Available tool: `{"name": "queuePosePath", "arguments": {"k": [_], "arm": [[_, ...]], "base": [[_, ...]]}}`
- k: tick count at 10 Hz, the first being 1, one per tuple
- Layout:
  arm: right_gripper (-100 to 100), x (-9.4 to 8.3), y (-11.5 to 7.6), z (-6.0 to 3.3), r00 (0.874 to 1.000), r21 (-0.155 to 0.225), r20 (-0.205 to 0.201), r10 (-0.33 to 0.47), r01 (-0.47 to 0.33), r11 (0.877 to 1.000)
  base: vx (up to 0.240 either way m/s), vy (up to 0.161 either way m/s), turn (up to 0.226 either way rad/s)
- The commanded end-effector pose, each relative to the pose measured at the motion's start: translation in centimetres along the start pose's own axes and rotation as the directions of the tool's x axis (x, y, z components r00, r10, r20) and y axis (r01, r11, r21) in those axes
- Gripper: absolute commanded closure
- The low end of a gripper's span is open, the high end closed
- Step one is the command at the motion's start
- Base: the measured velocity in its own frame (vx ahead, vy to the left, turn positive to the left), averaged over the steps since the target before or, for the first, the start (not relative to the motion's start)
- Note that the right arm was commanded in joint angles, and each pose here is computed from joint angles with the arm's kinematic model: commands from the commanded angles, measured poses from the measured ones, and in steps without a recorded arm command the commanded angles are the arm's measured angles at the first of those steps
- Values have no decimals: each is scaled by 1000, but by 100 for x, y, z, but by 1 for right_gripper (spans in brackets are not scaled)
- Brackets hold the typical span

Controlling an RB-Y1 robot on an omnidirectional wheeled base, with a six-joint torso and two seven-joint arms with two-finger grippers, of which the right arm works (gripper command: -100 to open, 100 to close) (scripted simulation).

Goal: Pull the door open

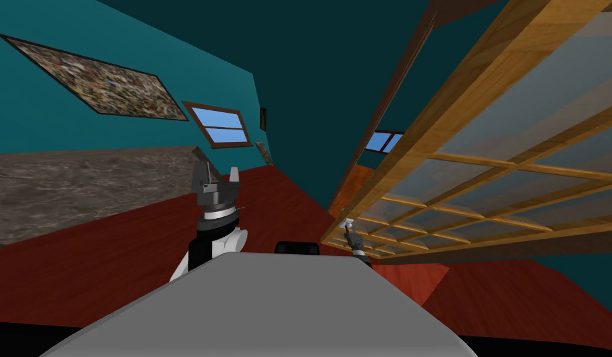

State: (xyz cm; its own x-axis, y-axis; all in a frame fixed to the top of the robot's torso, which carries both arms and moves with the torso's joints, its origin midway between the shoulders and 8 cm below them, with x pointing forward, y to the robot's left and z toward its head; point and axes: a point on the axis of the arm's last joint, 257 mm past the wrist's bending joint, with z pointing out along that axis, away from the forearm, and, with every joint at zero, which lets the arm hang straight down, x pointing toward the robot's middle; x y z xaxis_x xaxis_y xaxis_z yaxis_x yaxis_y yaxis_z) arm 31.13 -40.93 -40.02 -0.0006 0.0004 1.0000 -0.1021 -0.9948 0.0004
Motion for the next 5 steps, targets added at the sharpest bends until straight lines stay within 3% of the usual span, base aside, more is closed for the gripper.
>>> {"name": "queuePosePath", "arguments": {"k": [1, 3, 4, 5], "arm": [[100, -2, -14, -88, 1000, 28, 0, -1, 1, 1000], [100, 1, -41, -153, 1000, 54, 0, 0, 0, 999], [100, 5, -34, -120, 1000, 46, -1, -1, 1, 999], [100, -13, -42, -169, 1000, 60, 4, 0, 0, 998]], "base": [[-236, -36, 135], [-230, -28, 87], [-115, -9, 18], [-148, -18, 151]]}}
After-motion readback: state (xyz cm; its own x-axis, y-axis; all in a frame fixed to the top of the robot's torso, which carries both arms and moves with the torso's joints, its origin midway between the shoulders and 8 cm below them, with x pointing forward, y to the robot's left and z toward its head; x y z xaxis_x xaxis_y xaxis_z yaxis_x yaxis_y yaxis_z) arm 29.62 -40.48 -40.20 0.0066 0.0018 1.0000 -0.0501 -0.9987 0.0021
